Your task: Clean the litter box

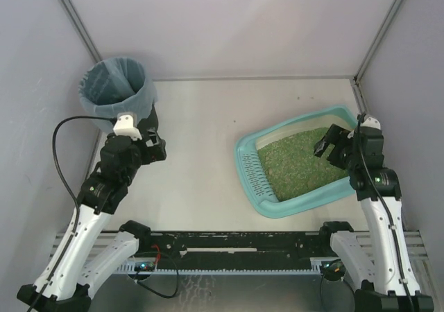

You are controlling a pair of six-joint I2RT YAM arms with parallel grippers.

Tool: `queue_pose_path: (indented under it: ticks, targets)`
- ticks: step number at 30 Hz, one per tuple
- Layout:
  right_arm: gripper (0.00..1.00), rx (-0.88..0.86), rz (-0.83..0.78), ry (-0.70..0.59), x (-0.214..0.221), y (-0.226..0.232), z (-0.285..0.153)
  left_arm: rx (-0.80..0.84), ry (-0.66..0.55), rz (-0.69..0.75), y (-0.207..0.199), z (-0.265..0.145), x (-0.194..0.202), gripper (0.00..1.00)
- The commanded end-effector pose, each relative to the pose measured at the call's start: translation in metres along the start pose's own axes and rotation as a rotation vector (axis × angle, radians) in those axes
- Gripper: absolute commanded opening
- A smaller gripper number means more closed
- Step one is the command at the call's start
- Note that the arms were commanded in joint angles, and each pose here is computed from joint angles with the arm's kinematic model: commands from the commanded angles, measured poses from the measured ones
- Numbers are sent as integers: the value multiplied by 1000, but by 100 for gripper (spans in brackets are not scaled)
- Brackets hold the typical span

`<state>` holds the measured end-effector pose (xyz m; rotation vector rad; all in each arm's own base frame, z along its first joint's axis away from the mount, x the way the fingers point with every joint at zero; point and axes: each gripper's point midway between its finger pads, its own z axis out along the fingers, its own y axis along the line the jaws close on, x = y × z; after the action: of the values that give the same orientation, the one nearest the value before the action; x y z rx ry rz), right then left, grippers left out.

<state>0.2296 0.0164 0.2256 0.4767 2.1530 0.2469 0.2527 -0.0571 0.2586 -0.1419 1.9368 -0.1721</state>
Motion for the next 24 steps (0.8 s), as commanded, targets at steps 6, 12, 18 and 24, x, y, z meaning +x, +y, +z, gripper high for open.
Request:
queue_pose_path:
  ticks: [6, 12, 18, 24]
  targets:
    - [70, -63, 86, 29, 1, 28, 41, 18, -49, 31, -4, -2, -25, 93]
    - [58, 4, 211, -48, -10, 22, 80, 12, -32, 33, -3, 0, -19, 90]
    - [38, 13, 345, -117, -27, 16, 126, 9, -16, 25, -1, 0, -15, 88]
    - [3, 3, 432, -143, -42, 1, 171, 19, -16, -2, 1, 1, -13, 87]
